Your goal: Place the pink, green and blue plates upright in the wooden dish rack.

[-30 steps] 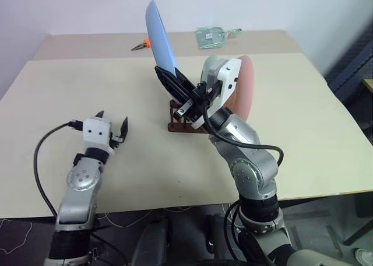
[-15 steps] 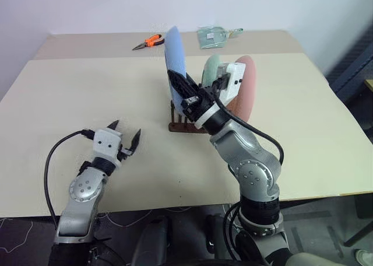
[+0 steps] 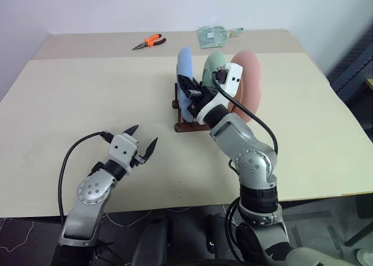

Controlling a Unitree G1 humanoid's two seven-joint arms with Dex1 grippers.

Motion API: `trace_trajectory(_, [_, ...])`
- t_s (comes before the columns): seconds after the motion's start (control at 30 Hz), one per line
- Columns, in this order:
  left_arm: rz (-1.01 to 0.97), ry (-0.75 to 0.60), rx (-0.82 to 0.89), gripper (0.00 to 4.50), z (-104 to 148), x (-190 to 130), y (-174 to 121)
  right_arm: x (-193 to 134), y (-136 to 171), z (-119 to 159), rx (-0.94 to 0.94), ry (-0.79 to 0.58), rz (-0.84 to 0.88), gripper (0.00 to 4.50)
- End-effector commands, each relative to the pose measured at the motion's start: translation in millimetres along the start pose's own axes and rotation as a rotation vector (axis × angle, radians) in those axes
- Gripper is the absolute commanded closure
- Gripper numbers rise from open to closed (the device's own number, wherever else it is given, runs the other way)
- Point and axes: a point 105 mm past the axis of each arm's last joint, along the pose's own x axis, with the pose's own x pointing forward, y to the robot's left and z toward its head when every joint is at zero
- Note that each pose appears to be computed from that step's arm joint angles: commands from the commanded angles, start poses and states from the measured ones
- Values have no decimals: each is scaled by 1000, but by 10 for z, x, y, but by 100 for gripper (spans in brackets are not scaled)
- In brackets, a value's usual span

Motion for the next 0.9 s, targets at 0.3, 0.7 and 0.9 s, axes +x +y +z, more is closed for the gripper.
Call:
trace_trajectory(0.3, [-25, -59, 39, 89, 154, 51, -37, 94, 336, 409, -422, -112, 166, 93])
trace_trajectory(0.7, [-6, -69, 15, 89, 134, 103, 5, -22, 166, 1039, -833, -204, 206, 93])
trace_trajectory(0.9, [56, -67, 28, 89, 84, 140, 165, -346, -336, 1571, -990, -230, 0, 93])
